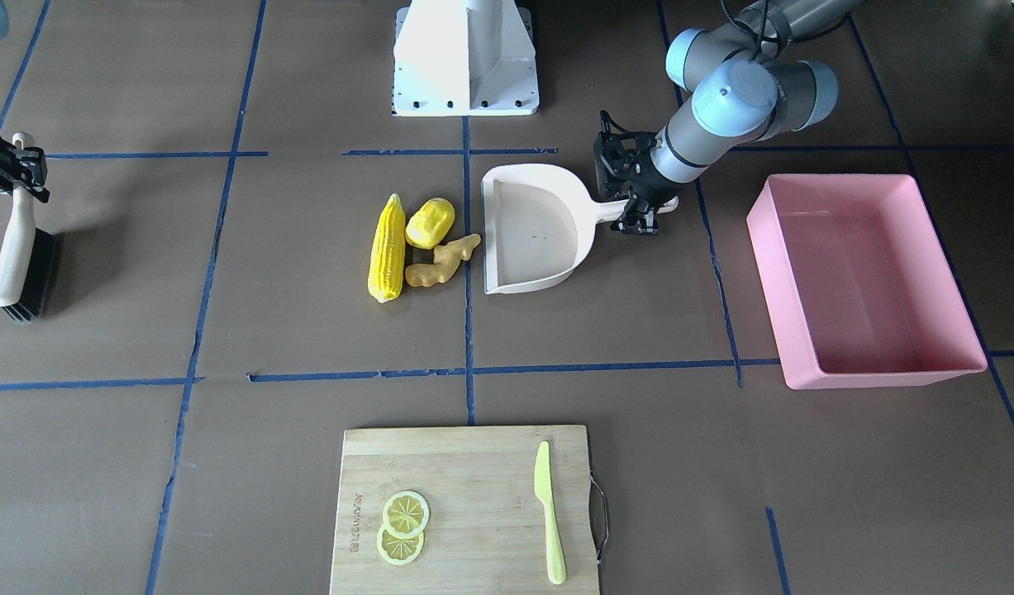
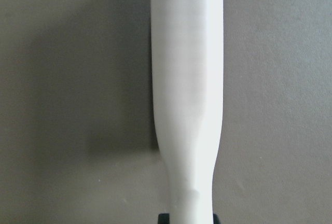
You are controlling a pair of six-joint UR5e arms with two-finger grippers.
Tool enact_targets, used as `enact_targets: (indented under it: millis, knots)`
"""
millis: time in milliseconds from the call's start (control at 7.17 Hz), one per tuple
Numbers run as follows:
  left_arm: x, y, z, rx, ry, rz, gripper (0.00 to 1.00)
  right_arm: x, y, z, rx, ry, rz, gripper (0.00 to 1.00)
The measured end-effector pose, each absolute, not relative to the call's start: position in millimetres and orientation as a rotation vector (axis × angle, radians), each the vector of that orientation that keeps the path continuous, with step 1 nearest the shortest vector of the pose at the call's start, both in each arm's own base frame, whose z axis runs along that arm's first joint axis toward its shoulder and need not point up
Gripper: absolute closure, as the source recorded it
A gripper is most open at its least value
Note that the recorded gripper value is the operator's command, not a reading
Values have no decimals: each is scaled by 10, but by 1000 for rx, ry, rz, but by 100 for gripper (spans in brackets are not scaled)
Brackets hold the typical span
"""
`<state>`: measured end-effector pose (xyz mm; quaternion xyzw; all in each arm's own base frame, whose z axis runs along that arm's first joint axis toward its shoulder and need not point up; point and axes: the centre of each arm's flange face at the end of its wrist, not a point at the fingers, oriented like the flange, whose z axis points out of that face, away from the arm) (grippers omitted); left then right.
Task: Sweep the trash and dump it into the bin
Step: 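Grasp the beige dustpan handle with the left gripper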
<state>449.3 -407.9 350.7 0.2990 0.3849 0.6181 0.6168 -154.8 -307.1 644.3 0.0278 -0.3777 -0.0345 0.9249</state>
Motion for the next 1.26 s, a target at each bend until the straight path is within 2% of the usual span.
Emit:
enact_targets:
  millis: [558, 1256]
  knots:
    - [4342, -4247, 3527, 659, 860, 1387, 89, -1543, -3066, 6448, 56, -774, -70, 100]
    - [4508, -4280, 3364, 637, 857, 1403, 91, -1547, -3070, 6440, 57, -776, -71, 100]
